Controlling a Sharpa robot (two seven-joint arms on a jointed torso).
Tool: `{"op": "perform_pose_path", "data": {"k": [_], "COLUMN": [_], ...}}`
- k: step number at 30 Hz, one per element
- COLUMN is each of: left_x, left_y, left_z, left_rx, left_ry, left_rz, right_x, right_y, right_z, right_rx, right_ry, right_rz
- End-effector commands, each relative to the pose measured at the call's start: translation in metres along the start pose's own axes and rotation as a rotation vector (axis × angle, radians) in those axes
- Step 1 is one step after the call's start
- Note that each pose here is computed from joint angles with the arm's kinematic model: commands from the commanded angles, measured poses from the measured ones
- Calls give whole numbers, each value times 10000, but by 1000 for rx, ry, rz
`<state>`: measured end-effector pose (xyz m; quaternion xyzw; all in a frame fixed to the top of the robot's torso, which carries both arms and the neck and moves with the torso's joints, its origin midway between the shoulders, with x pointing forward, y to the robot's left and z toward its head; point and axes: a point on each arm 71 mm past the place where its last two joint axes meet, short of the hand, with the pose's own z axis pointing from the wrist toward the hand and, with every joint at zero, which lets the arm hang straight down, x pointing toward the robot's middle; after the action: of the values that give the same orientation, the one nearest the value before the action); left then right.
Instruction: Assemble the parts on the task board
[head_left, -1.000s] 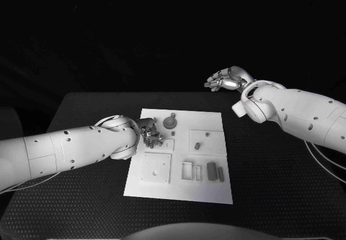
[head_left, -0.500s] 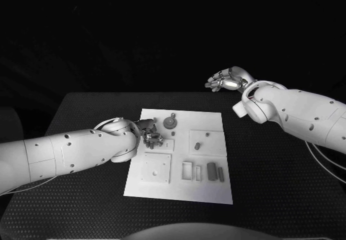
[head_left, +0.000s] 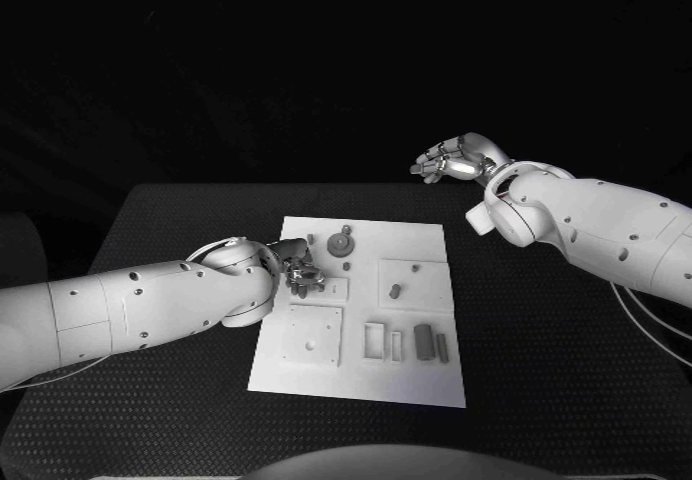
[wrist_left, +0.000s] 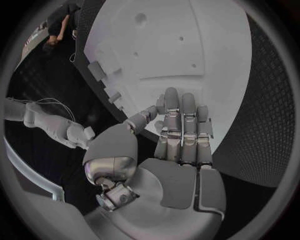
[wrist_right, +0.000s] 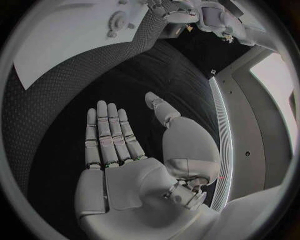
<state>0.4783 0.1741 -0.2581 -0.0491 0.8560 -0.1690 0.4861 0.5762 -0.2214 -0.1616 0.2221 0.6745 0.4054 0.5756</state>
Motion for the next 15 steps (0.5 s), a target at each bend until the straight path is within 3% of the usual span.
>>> {"op": "perform_pose_path", "data": {"k": [1,15], "left_x": [18,55], "left_y": [-5,6], "left_z": [1,13], "left_rx": [2,1], "left_ry": [-6,3], "left_rz": [3,7], "right_x": [10,7], "right_y": [3,1], "right_z": [-1,-4], "right_rx": [-7,-7], "right_ry": [13,13], "right_rz": [5,6]}}
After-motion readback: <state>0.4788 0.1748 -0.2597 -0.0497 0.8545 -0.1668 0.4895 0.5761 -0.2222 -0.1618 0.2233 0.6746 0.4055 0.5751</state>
